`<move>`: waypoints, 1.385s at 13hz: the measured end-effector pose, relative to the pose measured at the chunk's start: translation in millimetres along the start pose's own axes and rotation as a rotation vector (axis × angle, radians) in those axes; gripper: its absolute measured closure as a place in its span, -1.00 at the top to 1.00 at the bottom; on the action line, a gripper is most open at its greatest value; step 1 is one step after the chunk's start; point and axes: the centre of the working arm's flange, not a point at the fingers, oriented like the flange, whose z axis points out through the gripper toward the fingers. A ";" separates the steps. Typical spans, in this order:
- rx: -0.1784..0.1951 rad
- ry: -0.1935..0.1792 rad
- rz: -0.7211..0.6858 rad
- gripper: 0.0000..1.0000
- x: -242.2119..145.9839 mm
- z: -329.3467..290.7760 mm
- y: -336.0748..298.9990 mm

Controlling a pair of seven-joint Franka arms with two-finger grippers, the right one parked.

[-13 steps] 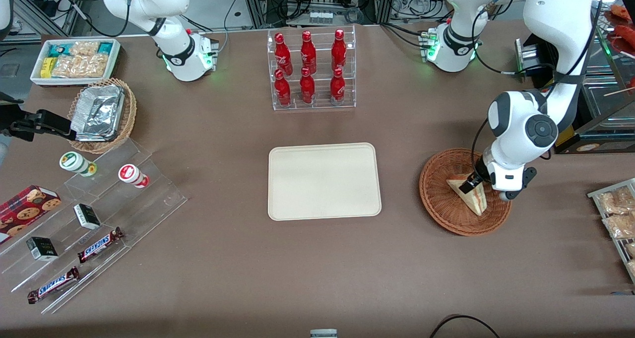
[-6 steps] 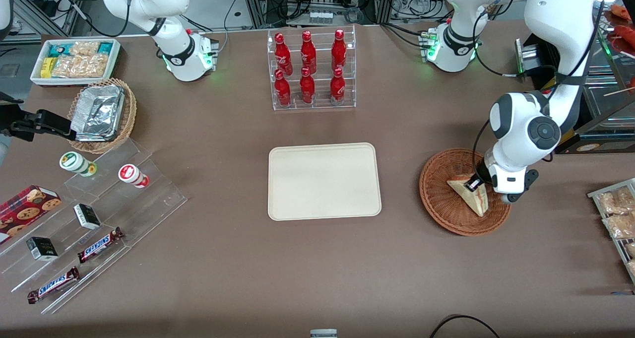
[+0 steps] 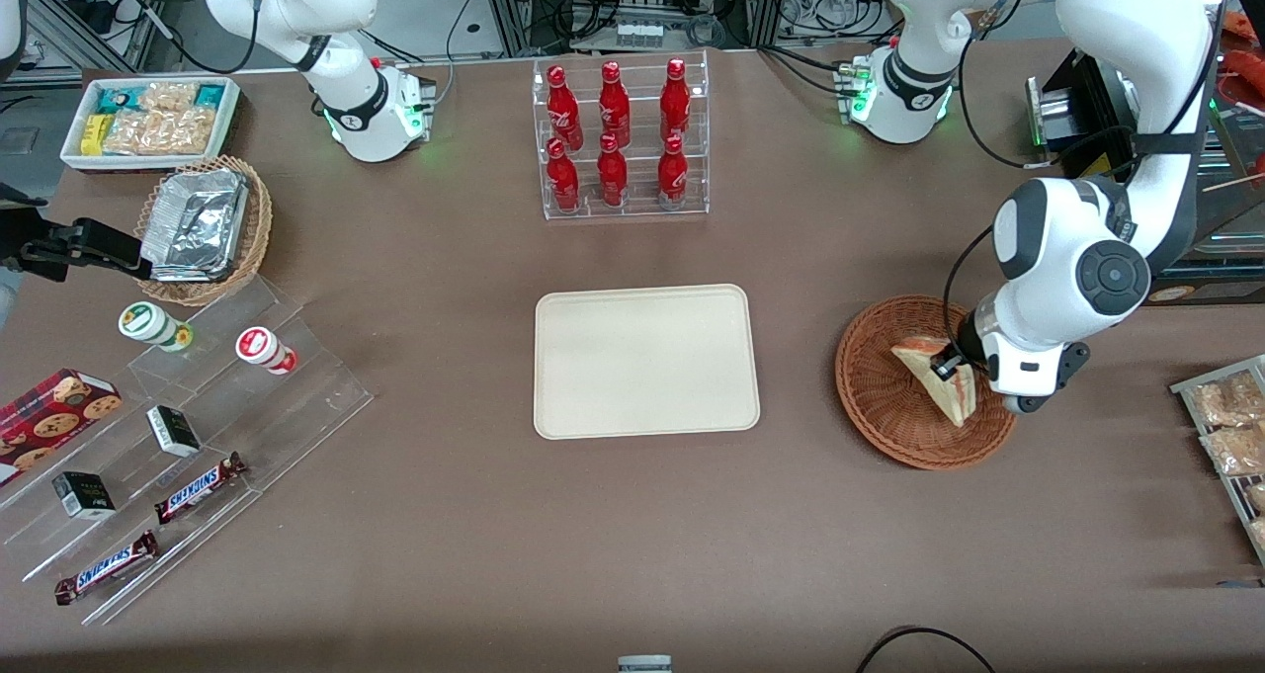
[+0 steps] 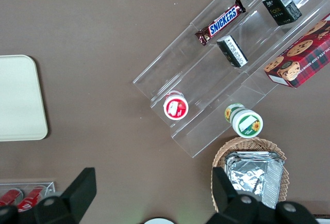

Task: Place sandwich from basket to tray
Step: 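Lift the sandwich and carry it with the left gripper over the tray, then lower the sandwich onto the tray and open the left gripper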

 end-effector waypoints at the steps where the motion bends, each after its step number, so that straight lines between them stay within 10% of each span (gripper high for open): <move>1: 0.003 -0.001 0.022 -0.68 -8.4 -4.1 9.5; 18: -0.007 0.020 0.403 -0.68 -210.9 -12.8 209.8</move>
